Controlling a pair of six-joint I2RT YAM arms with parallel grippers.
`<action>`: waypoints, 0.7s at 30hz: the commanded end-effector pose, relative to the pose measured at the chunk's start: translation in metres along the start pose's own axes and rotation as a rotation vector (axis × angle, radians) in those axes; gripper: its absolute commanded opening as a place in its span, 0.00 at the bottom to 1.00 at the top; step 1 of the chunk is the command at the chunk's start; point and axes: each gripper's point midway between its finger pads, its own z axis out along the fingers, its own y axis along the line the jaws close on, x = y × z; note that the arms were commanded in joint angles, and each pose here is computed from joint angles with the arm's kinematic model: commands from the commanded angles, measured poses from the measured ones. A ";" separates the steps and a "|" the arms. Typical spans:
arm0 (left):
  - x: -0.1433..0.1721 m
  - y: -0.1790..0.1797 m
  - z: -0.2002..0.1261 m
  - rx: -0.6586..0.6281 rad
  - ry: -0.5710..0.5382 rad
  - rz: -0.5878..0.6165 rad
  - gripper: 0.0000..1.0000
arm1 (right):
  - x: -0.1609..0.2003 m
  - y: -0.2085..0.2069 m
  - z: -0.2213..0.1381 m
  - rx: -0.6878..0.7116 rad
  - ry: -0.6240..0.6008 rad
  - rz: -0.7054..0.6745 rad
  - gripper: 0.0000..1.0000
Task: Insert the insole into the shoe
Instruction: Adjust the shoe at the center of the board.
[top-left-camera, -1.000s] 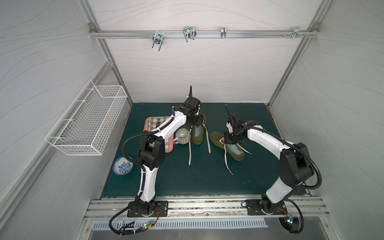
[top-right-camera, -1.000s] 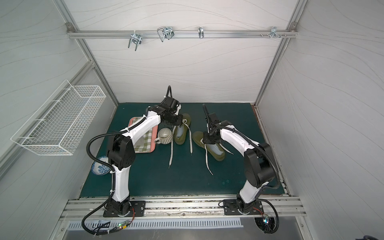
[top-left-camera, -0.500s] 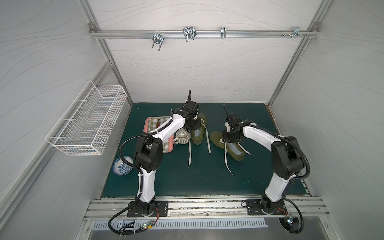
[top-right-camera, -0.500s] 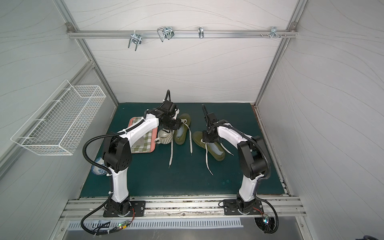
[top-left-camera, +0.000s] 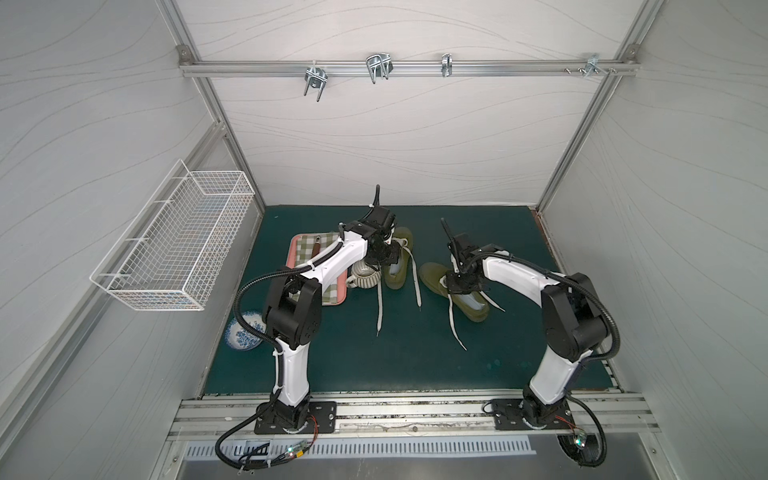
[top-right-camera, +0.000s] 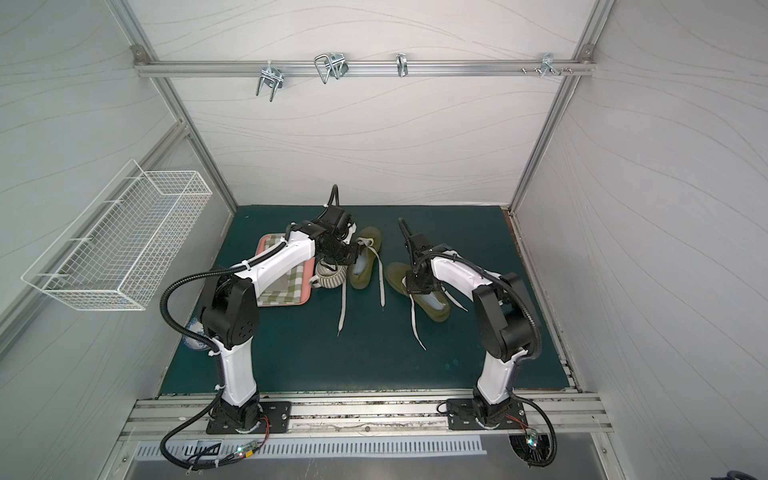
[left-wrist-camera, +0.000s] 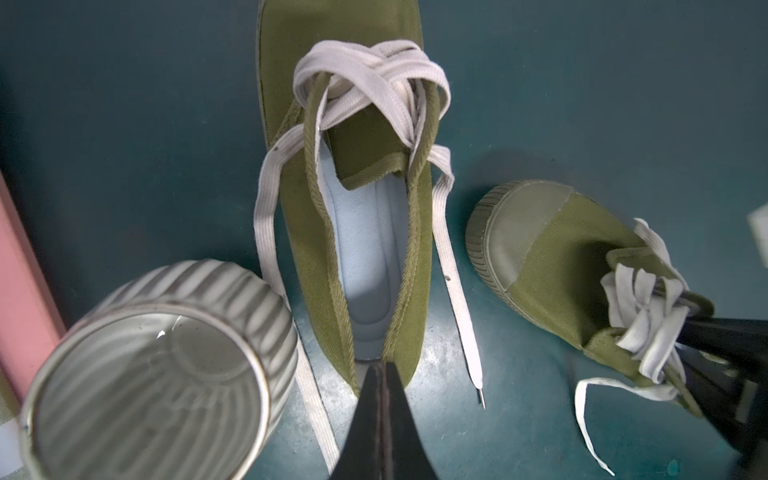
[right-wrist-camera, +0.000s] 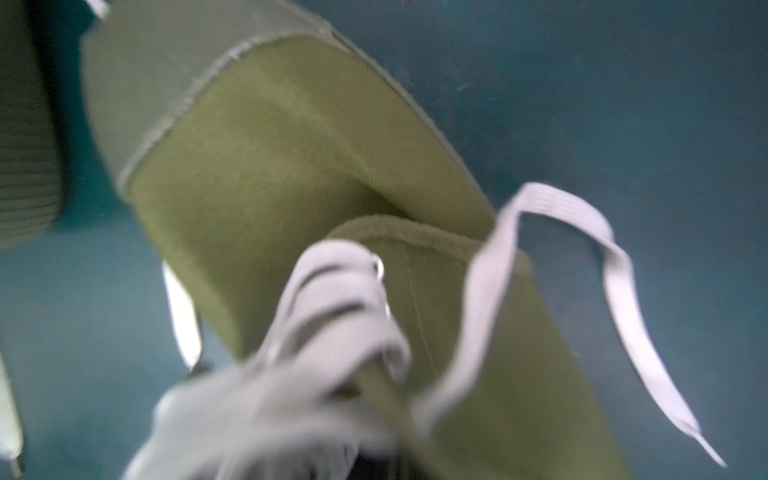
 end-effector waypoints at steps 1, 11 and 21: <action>-0.015 -0.009 -0.024 0.010 -0.057 0.017 0.00 | -0.012 -0.006 -0.056 0.024 -0.059 -0.085 0.00; -0.016 -0.011 -0.022 -0.010 -0.056 0.027 0.05 | -0.014 -0.001 -0.082 -0.107 -0.093 -0.102 0.10; -0.069 -0.005 -0.005 0.028 -0.077 -0.029 0.04 | -0.031 0.035 -0.089 -0.213 -0.081 -0.091 0.00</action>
